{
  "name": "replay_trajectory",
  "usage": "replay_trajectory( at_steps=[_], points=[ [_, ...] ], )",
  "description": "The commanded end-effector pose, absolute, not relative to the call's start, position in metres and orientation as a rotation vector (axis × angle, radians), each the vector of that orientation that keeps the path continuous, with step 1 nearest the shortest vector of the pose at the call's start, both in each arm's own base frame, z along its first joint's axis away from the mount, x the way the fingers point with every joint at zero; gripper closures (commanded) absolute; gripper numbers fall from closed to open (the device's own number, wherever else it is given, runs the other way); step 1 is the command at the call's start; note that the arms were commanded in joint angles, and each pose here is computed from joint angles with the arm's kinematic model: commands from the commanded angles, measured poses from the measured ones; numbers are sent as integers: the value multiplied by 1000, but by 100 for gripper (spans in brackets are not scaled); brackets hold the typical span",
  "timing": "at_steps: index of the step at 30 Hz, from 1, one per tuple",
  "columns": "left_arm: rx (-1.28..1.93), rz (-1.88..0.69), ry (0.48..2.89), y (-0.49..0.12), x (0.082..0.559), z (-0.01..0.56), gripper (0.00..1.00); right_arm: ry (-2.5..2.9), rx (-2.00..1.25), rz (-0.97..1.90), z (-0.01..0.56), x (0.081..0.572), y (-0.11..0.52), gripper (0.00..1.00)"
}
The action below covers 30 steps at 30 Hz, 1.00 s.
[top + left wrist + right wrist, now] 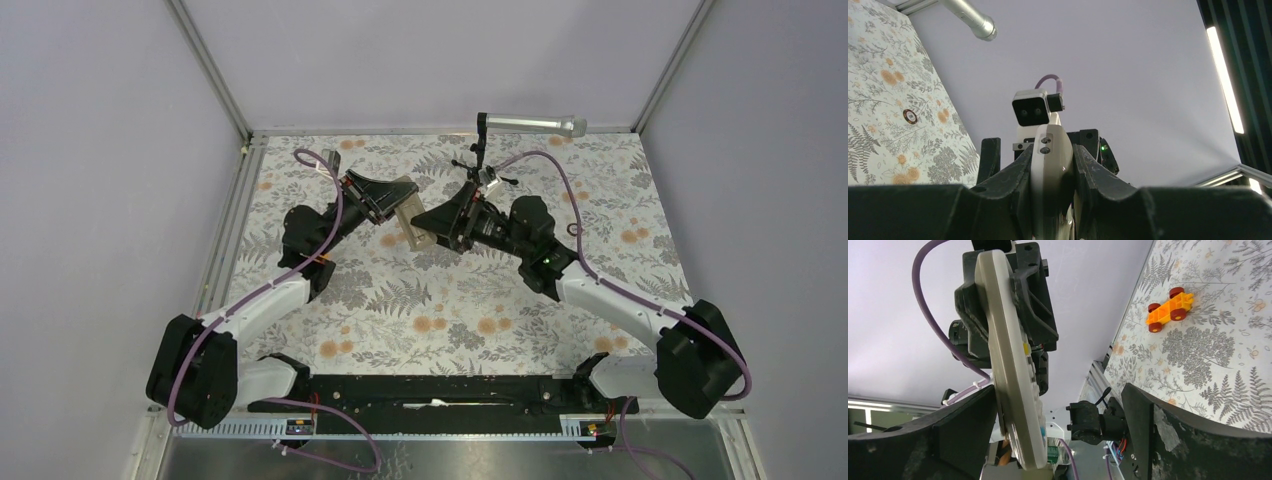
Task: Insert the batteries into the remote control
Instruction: Load the battery cover into the remote control.
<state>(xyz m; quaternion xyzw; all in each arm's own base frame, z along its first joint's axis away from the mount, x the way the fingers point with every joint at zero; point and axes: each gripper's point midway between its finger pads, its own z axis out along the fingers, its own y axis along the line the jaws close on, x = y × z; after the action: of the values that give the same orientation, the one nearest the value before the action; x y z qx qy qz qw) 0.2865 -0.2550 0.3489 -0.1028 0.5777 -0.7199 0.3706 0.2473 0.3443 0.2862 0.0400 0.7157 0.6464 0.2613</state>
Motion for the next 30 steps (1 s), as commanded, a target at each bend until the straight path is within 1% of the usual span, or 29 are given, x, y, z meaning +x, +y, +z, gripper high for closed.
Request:
replay_trajectory(
  at_steps=[1,3,6,14,15,17,19,22,26,30],
  points=[
    [-189,-1877,1260,-243,282,404,100,1817,106,1702,298,251,329,0],
    [-200,-1866,1269,-243,285,402,100,1793,86,1677,301,251,326,0],
    [-231,-1855,1285,-243,290,398,100,1799,46,1668,301,249,327,4],
    [-279,-1835,1327,-244,297,393,100,1821,-65,1730,299,241,340,21],
    [-285,-1835,1331,-244,298,392,100,1827,-64,1730,298,242,341,22],
    [-300,-1825,1346,-244,300,391,100,1826,-61,1729,297,242,340,20],
    [-311,-1802,1365,-243,302,387,100,1820,-36,1706,298,245,337,12],
    [-344,-1740,1429,-243,308,376,100,1848,19,1631,298,252,331,7],
    [-382,-1656,1477,-238,314,362,100,1904,128,1527,300,263,321,4],
    [-391,-1645,1448,-235,315,362,100,1986,229,1547,297,264,323,3]
  ],
)
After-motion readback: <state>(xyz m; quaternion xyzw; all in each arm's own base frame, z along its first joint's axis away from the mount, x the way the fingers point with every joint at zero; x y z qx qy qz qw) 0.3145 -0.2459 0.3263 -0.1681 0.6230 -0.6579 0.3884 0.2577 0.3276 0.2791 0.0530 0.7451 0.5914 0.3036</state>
